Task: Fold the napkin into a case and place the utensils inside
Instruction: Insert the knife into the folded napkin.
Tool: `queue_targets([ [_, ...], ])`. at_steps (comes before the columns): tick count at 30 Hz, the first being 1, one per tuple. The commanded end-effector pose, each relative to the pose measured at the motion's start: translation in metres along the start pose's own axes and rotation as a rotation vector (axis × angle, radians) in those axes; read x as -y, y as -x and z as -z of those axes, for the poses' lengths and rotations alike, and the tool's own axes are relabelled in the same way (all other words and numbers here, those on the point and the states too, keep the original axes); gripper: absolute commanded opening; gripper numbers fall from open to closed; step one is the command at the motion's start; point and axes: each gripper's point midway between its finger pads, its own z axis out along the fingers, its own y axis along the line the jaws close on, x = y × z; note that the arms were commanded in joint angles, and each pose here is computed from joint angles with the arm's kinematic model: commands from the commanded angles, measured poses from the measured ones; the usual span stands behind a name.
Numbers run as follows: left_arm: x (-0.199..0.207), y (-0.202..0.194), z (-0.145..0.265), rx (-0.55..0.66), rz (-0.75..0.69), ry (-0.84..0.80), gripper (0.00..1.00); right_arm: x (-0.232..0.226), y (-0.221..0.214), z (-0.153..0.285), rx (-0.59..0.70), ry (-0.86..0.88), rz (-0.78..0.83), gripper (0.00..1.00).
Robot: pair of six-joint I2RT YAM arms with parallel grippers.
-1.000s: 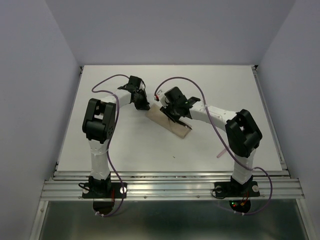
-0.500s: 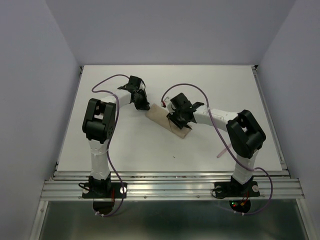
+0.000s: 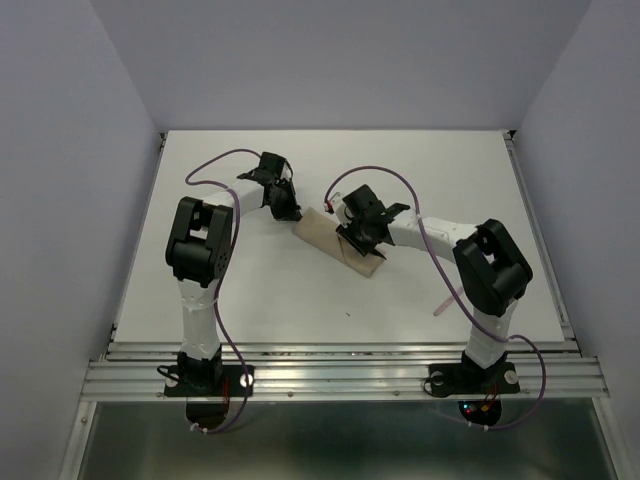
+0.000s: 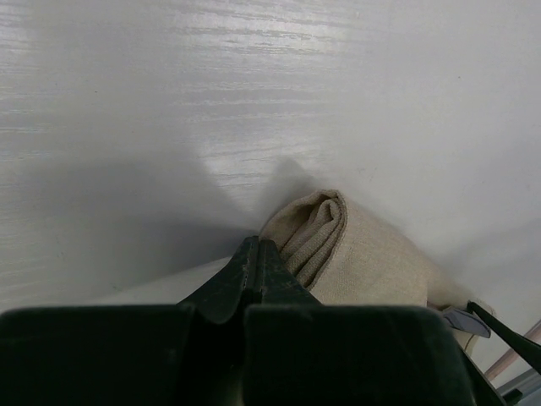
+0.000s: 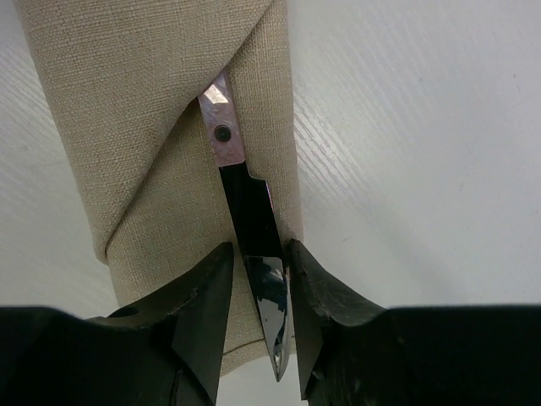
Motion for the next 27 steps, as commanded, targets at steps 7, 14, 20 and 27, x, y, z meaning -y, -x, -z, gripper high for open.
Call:
queue_targets([
  [7, 0.012, 0.002, 0.011, 0.009, -0.025, -0.034, 0.00, 0.004, 0.014, 0.006, 0.057, -0.002, -0.014, 0.33],
  [14, 0.014, 0.002, 0.007, 0.002, -0.028, -0.037, 0.00, 0.003, 0.024, 0.005, 0.072, 0.013, -0.013, 0.32],
  [20, 0.018, 0.001, 0.005, -0.001, -0.033, -0.040, 0.00, 0.004, 0.036, 0.004, 0.094, 0.021, -0.020, 0.32],
  [27, 0.020, -0.002, 0.002, -0.012, -0.035, -0.043, 0.00, 0.003, 0.048, 0.004, 0.116, 0.032, -0.045, 0.32],
])
